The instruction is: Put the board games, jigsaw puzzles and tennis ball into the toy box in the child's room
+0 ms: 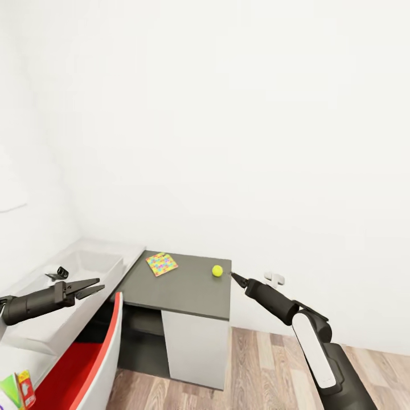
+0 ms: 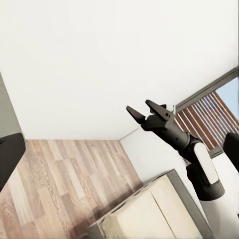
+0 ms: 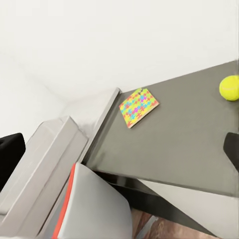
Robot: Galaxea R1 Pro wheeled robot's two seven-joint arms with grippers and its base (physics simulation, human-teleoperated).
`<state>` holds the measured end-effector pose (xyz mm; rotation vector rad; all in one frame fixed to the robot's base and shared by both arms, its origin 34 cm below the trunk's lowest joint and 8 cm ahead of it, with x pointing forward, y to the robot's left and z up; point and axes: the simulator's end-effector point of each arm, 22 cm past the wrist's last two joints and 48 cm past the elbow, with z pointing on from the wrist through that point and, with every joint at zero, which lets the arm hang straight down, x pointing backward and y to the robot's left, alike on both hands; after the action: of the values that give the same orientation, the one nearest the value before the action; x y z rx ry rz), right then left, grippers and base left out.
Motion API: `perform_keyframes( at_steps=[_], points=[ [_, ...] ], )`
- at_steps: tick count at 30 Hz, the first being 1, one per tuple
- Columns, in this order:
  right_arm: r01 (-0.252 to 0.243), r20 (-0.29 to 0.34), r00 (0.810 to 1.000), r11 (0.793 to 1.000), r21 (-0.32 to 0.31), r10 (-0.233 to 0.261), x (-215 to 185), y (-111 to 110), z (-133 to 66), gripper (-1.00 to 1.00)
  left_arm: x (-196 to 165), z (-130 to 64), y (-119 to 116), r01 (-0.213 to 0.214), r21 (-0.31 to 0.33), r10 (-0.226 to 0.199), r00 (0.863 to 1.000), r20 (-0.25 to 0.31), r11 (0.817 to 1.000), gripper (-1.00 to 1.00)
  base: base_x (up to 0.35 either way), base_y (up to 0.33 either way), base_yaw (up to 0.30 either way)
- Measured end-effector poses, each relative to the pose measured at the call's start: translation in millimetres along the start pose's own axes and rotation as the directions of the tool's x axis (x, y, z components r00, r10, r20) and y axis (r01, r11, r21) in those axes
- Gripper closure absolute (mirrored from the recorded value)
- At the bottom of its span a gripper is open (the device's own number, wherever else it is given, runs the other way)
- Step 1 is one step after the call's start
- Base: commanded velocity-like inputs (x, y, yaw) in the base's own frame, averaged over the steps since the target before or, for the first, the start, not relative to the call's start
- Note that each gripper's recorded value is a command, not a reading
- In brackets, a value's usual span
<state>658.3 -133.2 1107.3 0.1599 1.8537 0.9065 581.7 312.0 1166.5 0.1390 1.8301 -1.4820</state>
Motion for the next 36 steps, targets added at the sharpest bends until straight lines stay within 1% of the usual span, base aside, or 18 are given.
perform_keyframes(
  at_steps=[18, 24, 36],
  points=[
    [-0.004, -0.002, 1.0, 1.0, 0.003, 0.004, 1, -2, 0.1, -1.0, 0, 0.4, 0, 0.0, 0.001, 0.0, 1.0, 0.0, 1.0, -1.0, -0.124, 0.0, -0.28],
    [-0.017, 0.018, 1.0, 1.0, 0.019, 0.016, -7, -11, -3.5, -1.0, 0, 0.5, 0, 0.001, 0.001, -0.001, 1.0, 0.0, 1.0, -1.0, -0.107, 0.0, -0.28],
    [-0.019, 0.023, 1.0, 1.0, 0.024, 0.019, -9, -13, -4.6, -1.0, 0, 0.7, 0, 0.001, 0.002, -0.001, 1.0, 0.0, 1.0, -1.0, -0.107, 0.0, -0.281]
  ],
)
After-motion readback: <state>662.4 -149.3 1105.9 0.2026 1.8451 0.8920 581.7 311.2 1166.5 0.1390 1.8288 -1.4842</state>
